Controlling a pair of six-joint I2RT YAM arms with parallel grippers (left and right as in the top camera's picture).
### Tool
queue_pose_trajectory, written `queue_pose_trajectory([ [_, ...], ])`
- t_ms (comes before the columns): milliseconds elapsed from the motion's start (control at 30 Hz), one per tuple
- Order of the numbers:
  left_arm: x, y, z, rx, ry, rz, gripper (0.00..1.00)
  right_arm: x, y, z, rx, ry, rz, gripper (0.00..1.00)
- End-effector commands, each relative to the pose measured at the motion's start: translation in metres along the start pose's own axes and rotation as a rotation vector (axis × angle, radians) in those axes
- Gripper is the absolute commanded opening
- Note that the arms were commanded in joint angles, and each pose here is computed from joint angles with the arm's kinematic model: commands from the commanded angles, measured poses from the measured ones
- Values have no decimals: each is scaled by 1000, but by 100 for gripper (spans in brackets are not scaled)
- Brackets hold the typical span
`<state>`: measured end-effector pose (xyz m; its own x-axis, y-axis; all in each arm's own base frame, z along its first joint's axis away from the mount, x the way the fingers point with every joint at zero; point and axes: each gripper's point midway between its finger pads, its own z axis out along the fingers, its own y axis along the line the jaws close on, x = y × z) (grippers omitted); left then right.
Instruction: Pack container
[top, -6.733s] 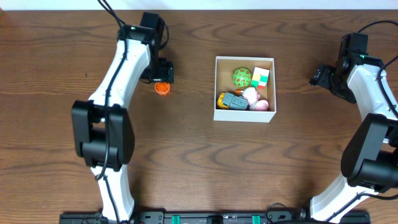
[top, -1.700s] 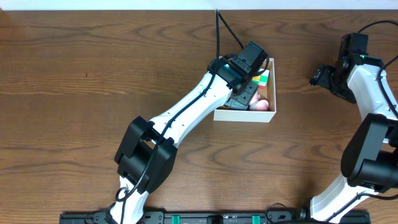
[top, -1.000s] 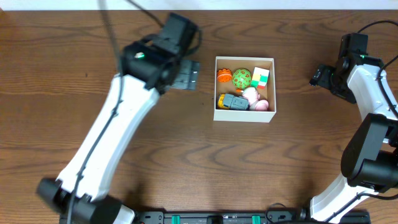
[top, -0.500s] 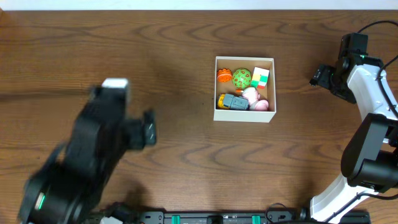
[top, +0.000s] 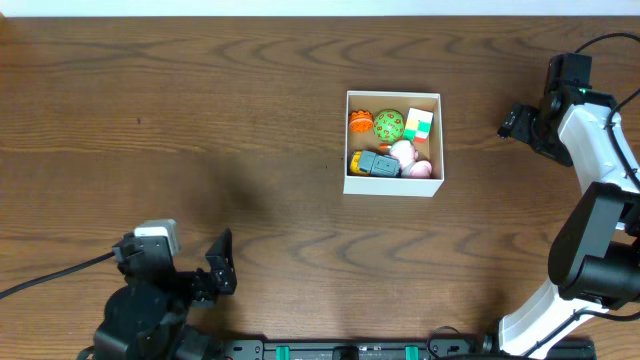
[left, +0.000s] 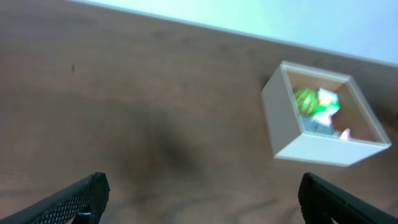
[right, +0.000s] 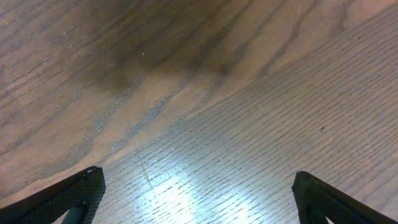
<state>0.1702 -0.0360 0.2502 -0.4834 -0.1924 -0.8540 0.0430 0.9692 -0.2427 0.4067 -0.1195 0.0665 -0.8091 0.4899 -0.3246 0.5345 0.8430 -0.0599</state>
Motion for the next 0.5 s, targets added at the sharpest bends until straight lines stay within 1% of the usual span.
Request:
queue_pose_trajectory([
  [0,8,4,0,-13,33,-8,98,-5,-1,-9,-5,-26,23,99],
  [467,39,16,-4,-60,160,24,98,-5,-1,-9,-5,-26,23,99],
])
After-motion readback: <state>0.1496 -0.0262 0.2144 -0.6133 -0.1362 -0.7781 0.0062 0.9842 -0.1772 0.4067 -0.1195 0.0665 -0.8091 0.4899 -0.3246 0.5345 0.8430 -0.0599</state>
